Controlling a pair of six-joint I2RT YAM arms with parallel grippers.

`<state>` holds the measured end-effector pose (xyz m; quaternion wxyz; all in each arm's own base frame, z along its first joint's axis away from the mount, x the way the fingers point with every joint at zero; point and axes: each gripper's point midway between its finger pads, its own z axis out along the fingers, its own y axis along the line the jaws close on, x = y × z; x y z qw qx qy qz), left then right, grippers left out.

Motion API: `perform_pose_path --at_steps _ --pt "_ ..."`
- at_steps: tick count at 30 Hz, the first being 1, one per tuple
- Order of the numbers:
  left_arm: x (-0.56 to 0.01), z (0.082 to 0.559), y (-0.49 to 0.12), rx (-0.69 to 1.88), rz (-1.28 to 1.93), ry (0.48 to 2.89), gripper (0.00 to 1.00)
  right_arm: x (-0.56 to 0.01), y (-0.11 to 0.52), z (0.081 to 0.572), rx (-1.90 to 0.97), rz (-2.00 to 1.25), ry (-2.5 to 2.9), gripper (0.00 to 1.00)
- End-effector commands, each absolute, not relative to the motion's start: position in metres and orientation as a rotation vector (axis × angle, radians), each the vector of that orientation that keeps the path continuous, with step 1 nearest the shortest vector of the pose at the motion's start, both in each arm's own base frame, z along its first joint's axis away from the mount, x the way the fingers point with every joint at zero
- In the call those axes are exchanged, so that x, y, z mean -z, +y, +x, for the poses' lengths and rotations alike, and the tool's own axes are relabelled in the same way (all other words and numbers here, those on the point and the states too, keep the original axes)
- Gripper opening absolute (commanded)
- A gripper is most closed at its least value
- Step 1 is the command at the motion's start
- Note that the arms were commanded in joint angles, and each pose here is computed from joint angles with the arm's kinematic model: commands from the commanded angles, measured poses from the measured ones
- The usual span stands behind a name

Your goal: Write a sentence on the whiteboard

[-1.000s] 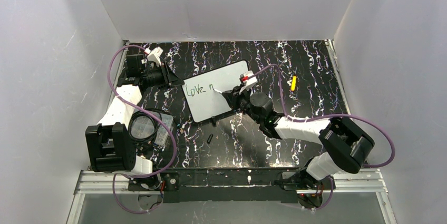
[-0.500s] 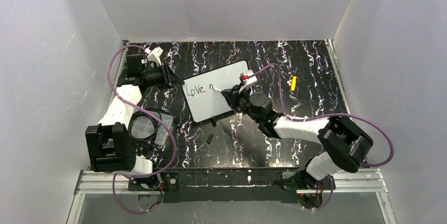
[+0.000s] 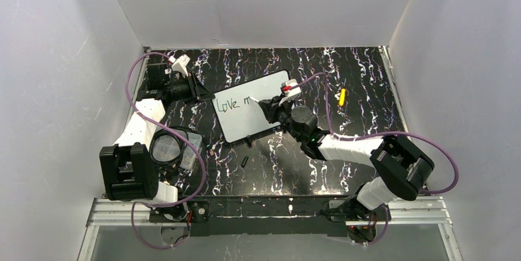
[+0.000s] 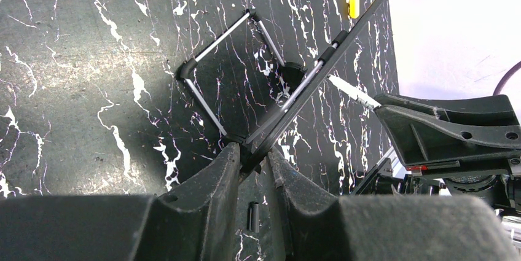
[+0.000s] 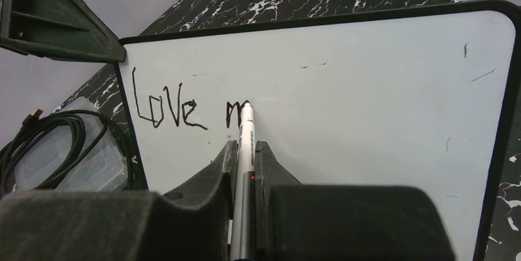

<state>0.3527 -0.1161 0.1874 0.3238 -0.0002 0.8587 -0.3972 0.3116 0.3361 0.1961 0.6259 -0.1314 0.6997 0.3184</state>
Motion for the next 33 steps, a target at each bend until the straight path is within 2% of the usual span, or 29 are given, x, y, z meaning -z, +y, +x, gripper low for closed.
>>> perform_pose_path --at_steps 1,14,25,33 --pt "-0.204 0.349 -0.122 1.083 0.04 2.228 0.2 -0.205 0.327 0.317 -0.699 -0.257 1.575 0.01" --pt "-0.204 0.35 -0.122 1.084 0.041 2.229 0.2 -0.182 0.319 0.303 -0.714 -0.264 1.638 0.01" --pt "-0.203 0.35 -0.122 1.084 0.039 2.23 0.2 -0.229 0.32 0.3 -0.783 -0.24 1.529 0.01" --pt "-0.204 0.35 -0.122 1.084 0.04 2.228 0.2 -0.225 0.325 0.313 -0.746 -0.241 1.534 0.01"
